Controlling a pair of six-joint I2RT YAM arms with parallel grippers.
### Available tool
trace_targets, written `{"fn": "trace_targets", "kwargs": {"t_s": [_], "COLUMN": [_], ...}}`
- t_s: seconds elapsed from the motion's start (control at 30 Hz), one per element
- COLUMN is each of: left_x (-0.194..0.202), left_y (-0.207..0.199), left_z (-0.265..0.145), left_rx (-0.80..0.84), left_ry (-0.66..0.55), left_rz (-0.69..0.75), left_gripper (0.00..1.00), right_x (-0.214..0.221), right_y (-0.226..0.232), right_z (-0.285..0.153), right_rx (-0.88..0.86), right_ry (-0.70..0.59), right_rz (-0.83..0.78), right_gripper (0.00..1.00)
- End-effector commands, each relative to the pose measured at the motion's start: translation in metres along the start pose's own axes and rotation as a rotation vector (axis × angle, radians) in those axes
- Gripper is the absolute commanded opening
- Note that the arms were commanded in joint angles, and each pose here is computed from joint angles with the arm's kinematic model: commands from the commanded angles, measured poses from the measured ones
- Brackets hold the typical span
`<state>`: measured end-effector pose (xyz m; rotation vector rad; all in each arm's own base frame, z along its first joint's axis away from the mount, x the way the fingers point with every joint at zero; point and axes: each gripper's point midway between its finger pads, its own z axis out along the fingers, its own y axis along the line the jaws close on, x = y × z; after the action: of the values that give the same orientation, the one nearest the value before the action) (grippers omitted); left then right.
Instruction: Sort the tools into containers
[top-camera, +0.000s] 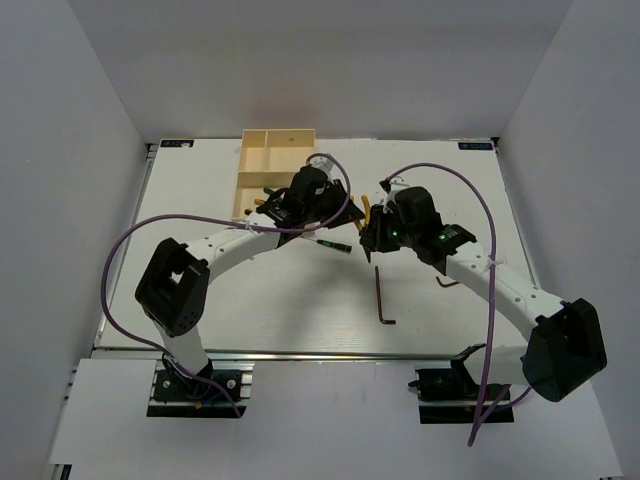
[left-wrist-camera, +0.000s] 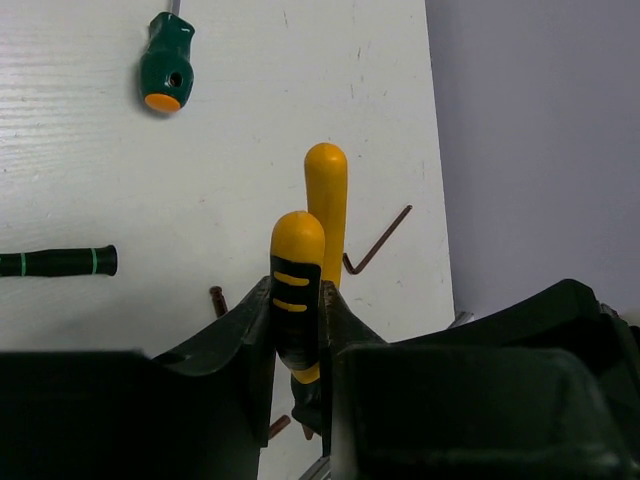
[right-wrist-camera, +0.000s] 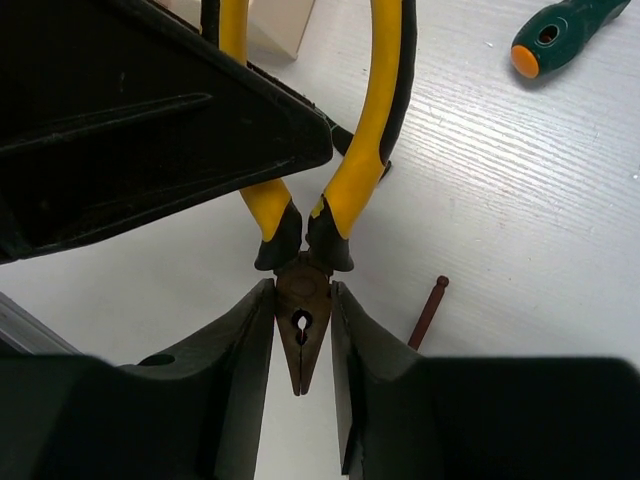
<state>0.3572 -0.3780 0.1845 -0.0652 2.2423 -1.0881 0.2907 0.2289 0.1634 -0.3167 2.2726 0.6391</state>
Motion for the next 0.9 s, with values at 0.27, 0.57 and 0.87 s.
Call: {"fn": "trace_targets", "kwargs": {"t_s": [0.27, 0.57, 0.87], "left_x": [-0.062, -0.119, -0.170], "left_y": [0.022, 0.084, 0.118], "left_z": [-0.044, -0.072, -0.121], "left_rx": [-0.077, -0.195, -0.208], "left_ry": [-0.173, -0.280, -0.501], "left_rz": [0.033, -0.019, -0.167], "left_gripper": [0.00, 0.00, 0.00], "right_x": [-0.041, -0.019, -0.014], "right_y": [-0.014, -0.022, -0.024], "right_z": [-0.033, -0.031, -0.032], "right_rx": [0.096, 0.108, 0.113], "right_ry": [-0.203, -0.171, -0.163], "right_rz": [-0.042, -0.028, -0.030], "right_gripper": [0.52, 0.52, 0.52]}}
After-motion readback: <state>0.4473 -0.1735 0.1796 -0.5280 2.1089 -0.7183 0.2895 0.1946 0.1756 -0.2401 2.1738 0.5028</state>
